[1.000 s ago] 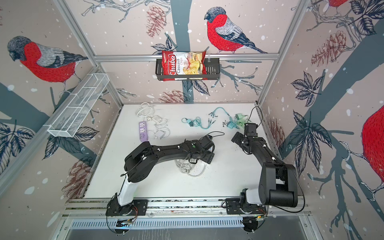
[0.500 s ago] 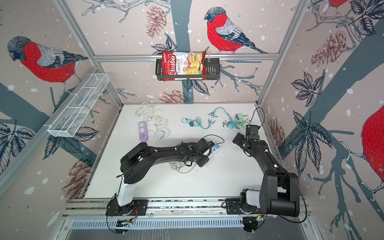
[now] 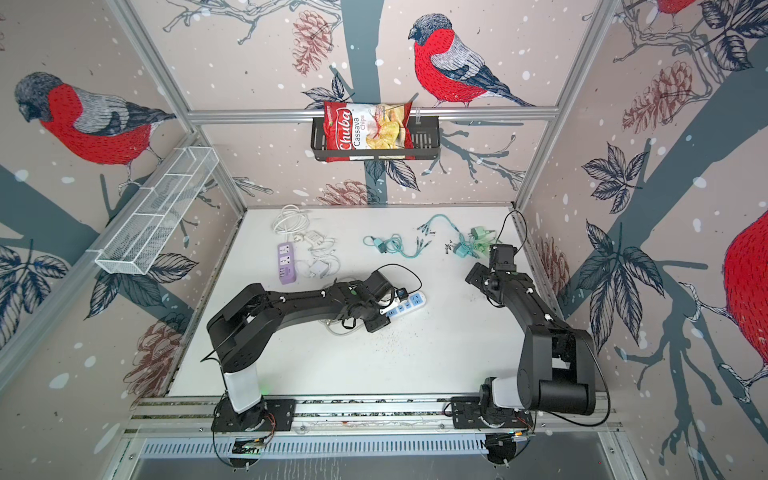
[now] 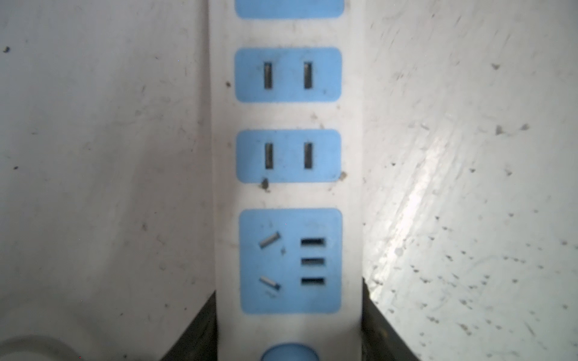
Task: Insert the plug
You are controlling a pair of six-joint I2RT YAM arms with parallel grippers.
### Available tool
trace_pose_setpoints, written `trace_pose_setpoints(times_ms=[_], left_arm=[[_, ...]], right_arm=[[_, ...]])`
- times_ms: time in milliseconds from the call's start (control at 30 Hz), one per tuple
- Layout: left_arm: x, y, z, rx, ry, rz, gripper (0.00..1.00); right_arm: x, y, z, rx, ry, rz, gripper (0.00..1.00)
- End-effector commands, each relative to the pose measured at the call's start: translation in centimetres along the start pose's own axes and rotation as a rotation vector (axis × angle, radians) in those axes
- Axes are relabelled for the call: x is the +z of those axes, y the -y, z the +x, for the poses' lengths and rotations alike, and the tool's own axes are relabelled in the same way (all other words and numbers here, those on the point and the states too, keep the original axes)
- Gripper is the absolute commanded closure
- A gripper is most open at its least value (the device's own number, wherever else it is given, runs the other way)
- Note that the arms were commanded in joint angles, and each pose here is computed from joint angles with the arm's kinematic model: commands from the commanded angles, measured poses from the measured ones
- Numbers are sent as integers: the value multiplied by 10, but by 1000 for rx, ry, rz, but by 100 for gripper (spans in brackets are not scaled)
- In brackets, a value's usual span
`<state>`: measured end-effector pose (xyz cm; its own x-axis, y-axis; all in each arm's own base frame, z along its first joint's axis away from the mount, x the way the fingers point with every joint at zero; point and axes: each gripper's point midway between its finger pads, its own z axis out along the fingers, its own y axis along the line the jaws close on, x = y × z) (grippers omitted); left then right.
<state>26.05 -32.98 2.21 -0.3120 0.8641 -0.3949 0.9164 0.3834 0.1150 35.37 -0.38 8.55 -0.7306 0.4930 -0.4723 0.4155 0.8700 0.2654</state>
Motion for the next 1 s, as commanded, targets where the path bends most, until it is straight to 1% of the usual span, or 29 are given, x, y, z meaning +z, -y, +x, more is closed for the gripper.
trace_pose_setpoints(times_ms=[0, 133, 267, 367, 500, 633, 800, 967], left_arm=[[-1, 0, 24, 49, -88, -6, 43], [-4, -3, 35, 35, -126, -35, 37], [-4, -8, 46, 38, -159, -70, 34], [-4, -8, 46, 28, -155, -69, 32], [-11, -12, 42, 4, -131, -84, 29], [-30, -26, 29, -25, -78, -131, 28], [-66, -67, 12, -112, 12, -316, 27], [-99, -92, 2, -190, 97, -380, 27]], right_arm=[[5, -15, -17, 2, 37, 15, 20], [19, -47, -28, -37, 45, 2, 20], [38, -88, -30, -119, 25, -4, 21], [51, -115, -31, -169, 19, -23, 21], [62, -157, -27, -282, 23, -63, 22], [73, -193, -21, -319, 5, -121, 22], [94, -231, -7, -287, -44, -191, 24], [111, -267, 7, -297, -70, -261, 25]])
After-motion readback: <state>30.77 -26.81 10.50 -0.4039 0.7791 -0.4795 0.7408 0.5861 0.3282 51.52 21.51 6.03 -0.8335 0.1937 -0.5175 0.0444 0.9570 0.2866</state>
